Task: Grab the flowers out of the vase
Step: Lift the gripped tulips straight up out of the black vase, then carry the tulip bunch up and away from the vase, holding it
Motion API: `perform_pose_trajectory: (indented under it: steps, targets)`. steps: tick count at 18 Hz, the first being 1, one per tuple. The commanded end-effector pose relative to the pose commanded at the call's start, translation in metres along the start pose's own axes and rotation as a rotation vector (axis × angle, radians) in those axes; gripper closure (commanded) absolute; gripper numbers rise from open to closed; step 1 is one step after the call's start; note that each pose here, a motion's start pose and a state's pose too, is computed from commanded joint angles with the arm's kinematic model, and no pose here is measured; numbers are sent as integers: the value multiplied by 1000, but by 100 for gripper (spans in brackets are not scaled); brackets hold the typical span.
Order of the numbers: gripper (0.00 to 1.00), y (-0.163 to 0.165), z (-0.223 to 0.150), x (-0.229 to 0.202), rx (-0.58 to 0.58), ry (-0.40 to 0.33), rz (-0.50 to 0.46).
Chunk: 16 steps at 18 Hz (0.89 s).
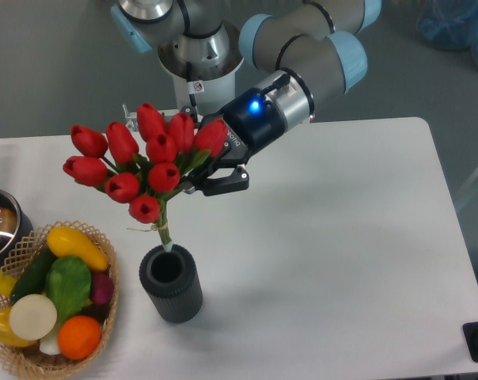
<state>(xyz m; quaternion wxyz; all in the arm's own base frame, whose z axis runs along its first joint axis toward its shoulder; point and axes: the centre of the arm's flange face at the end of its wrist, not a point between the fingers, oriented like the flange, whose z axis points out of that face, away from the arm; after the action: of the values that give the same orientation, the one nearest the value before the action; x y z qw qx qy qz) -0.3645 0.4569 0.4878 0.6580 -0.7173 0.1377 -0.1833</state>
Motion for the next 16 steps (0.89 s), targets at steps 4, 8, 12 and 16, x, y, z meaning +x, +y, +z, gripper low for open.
perform_pose_trajectory:
  steps: [4, 8, 12, 16]
  targets:
    - [64, -4, -24, -6, -12, -53, -14]
    - [64, -9, -67, -16, -63, -168, -64]
    - [64, -13, -107, -20, -167, -308, -84]
    - [64, -13, -163, -26, -254, -467, -102]
